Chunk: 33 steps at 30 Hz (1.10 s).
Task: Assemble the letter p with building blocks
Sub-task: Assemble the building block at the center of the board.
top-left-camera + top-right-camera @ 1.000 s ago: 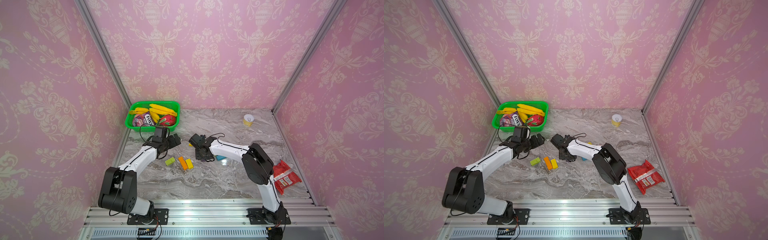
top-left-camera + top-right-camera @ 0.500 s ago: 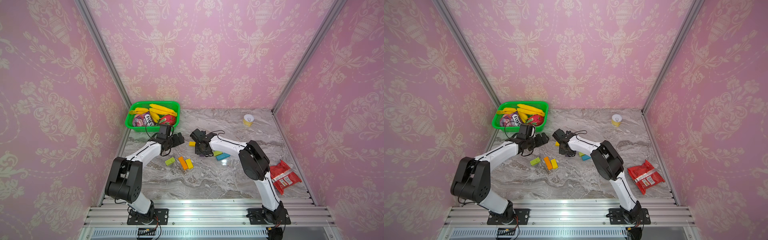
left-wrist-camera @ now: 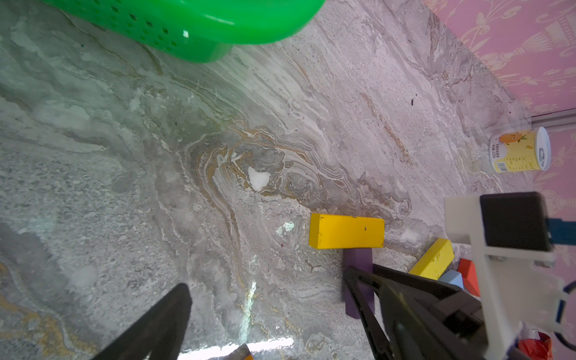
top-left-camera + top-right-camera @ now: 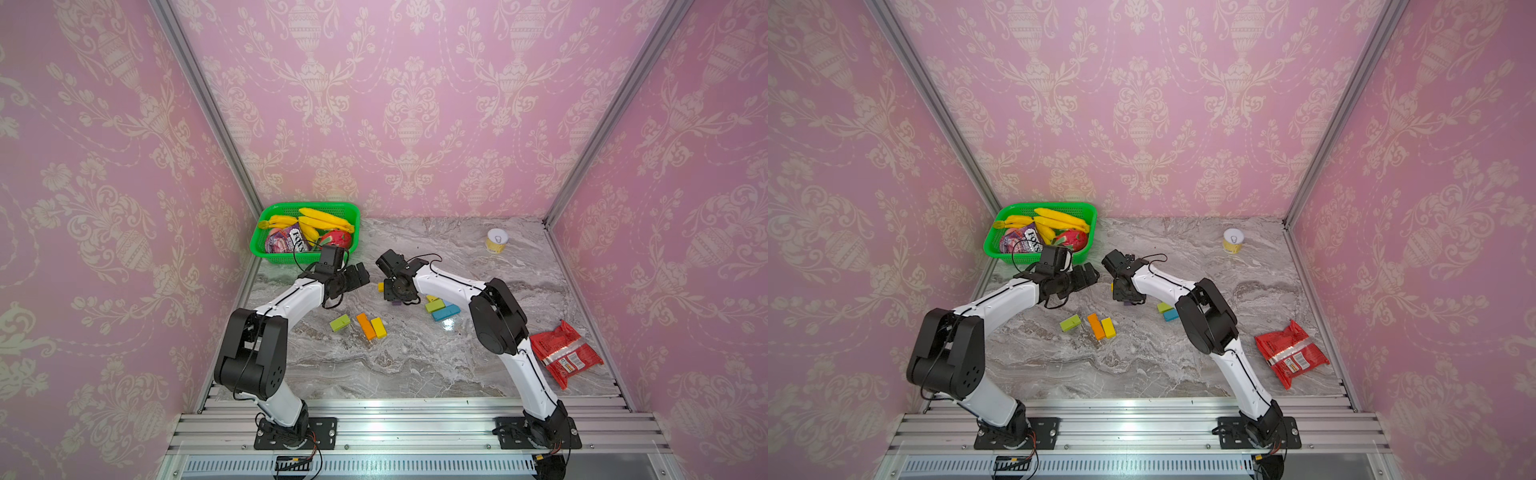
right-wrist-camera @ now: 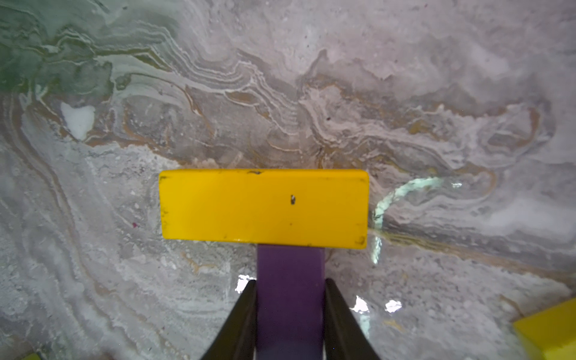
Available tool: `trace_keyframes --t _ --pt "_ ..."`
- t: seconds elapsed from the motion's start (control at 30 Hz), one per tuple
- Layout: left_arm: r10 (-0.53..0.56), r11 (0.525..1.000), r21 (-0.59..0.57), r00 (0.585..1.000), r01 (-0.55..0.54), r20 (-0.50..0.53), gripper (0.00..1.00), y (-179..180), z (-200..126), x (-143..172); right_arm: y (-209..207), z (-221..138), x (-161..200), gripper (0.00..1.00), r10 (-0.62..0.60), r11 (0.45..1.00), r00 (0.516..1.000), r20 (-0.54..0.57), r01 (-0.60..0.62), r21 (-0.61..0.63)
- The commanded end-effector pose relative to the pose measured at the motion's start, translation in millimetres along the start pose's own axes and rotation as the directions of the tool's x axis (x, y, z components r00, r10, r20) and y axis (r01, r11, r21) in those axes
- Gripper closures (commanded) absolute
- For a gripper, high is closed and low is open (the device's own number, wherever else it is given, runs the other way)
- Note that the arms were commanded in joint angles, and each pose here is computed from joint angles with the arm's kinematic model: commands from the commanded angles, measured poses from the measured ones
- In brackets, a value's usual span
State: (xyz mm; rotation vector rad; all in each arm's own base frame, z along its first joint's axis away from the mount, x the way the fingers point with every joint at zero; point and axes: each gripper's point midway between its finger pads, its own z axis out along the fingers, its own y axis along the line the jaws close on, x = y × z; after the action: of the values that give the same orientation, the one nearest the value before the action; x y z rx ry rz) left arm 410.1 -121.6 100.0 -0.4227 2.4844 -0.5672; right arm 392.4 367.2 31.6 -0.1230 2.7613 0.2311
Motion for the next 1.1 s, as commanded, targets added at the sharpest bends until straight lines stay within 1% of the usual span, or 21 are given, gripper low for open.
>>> trace_keyframes --t 0.0,0.23,0.57,0.67,0.73,0.77,0.83,0.87,0.93,1.0,1.07 --pt "0.027 1.000 -0.002 1.000 -0.027 -0.005 0.03 -4 -3 -2 -9 3 8 0.90 -0.037 0.999 0.999 -0.039 0.039 0.034" --pt "0.020 1.000 0.000 1.000 -0.020 -0.011 0.03 -4 -1 -1 -22 0 15 0.88 -0.069 0.995 0.997 -0.046 0.072 0.070" --pt "0.020 1.000 -0.010 1.000 -0.020 -0.013 0.03 -2 -4 2 -34 0 5 0.84 -0.065 0.993 0.997 -0.035 0.068 0.091" --pt "0.021 1.000 -0.010 1.000 -0.021 -0.011 0.03 -3 -4 2 -38 -1 4 0.81 -0.072 0.992 0.997 -0.034 0.075 0.099" --pt "0.020 1.000 -0.008 1.000 -0.020 -0.012 0.03 -3 -4 2 -37 0 4 0.74 -0.070 0.993 0.997 -0.036 0.073 0.091" --pt "0.020 1.000 -0.008 1.000 -0.020 -0.008 0.03 -3 -5 1 -35 0 5 0.67 -0.069 0.994 0.997 -0.039 0.072 0.081" --pt "0.021 1.000 -0.008 1.000 -0.021 -0.010 0.03 -4 -4 2 -31 0 7 0.60 -0.069 0.996 0.997 -0.044 0.072 0.057" --pt "0.022 1.000 -0.009 1.000 -0.022 -0.010 0.03 -4 -4 2 -29 -1 6 0.54 -0.067 0.997 0.997 -0.038 0.068 0.044" --pt "0.022 1.000 -0.011 1.000 -0.023 -0.012 0.03 -3 -4 3 -25 -6 4 0.47 -0.095 0.995 0.995 -0.015 0.095 0.014" --pt "0.024 1.000 -0.011 1.000 -0.024 -0.018 0.03 -3 -2 5 -24 -13 0 0.43 -0.090 0.996 0.996 0.019 0.090 -0.010" --pt "0.021 1.000 -0.009 0.999 -0.022 -0.026 0.03 -3 0 7 -21 -29 -6 0.42 -0.084 0.995 0.994 0.068 0.087 -0.039"
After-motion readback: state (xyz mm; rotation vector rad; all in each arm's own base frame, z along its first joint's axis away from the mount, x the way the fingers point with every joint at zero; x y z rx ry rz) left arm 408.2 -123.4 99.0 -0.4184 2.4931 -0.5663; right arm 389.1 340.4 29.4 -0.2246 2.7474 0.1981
